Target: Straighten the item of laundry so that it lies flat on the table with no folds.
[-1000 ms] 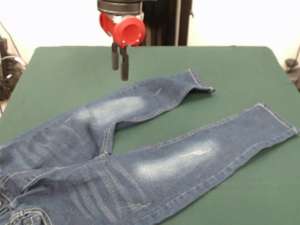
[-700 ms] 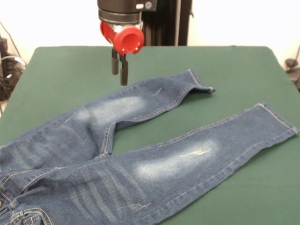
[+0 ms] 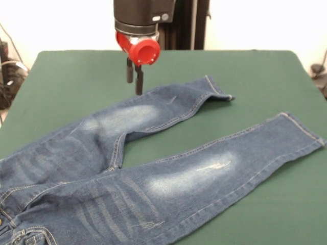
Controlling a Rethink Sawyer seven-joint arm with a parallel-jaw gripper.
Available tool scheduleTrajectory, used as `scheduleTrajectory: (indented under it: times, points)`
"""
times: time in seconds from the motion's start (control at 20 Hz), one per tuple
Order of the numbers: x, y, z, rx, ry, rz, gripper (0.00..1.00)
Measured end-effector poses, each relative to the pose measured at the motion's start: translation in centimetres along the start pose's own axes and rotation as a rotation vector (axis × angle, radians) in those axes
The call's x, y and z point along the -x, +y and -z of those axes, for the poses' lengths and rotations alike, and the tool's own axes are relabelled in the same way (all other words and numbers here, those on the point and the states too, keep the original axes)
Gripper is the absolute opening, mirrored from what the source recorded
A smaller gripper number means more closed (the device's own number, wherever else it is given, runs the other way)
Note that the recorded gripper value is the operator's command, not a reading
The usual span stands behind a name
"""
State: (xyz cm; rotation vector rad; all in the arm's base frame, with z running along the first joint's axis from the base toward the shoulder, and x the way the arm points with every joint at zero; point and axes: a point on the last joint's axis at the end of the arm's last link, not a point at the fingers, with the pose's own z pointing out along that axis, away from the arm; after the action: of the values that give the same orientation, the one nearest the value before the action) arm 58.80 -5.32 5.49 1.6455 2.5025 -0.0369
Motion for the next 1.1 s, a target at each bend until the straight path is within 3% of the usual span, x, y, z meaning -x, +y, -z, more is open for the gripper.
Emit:
scheduleTrajectory:
  times: [0.55,1.1]
  points:
    - [-1.1,-2.0,-0.5,-0.018,-0.006,-0.007,1.00]
    - [-1.7,-2.2,-0.6,-0.024,0.000,-0.003,1.00]
